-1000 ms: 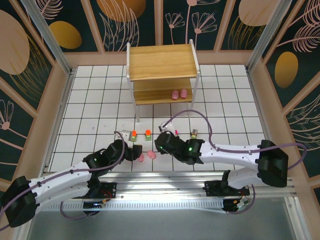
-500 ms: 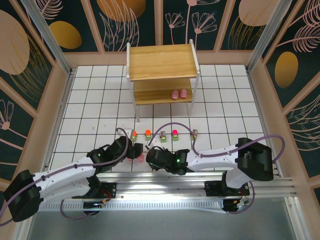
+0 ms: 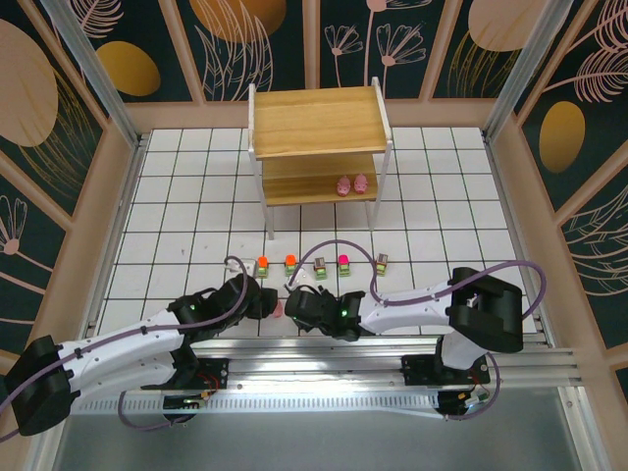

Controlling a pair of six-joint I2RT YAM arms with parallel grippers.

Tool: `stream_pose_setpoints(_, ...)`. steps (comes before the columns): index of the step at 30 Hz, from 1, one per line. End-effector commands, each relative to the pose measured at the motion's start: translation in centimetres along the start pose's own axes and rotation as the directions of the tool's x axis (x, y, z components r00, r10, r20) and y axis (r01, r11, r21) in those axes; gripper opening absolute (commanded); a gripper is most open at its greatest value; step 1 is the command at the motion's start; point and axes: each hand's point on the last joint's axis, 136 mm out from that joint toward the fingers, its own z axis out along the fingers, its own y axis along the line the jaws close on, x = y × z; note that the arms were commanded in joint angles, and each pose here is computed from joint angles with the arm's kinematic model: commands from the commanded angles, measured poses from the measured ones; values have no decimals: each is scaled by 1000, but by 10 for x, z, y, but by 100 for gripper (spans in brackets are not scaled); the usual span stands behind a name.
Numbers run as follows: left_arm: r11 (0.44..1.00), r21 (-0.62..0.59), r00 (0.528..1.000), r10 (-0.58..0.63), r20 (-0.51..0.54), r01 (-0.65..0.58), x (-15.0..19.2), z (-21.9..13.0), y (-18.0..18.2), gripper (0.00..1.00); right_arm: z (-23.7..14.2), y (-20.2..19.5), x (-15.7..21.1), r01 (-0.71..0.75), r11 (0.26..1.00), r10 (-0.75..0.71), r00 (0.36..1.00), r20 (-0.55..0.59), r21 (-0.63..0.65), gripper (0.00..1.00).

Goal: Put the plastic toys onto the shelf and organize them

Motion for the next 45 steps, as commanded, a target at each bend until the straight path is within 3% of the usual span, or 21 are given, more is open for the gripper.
stream_pose_setpoints(1,999,-35,999,-24,-26,23,8,-2,9,71,5,-10,0,16,999,-17,1000,17,40,52)
stream_pose_setpoints(6,998,-39,998,-46,-44,45,15,-4,11,63,4,-17,0,4,999,-5,1000,24,48,52)
stream_pose_setpoints(13,988,-146,994,-64,-92,50,29,3,27,55,-2,-24,0,-3,998,1,999,33,55,49)
stream_pose_setpoints(19,986,-142,994,-98,-44,91,21,-5,28,54,-3,-22,1,-2,1000,1,999,40,24,48)
stream_pose_setpoints(34,990,-126,993,-81,-85,70,34,5,27,54,1,-5,-5,43,998,-41,998,55,-37,48)
stream_pose_setpoints(45,990,-119,995,-80,-67,71,29,6,20,49,-1,-8,0,39,999,-38,998,53,-33,47)
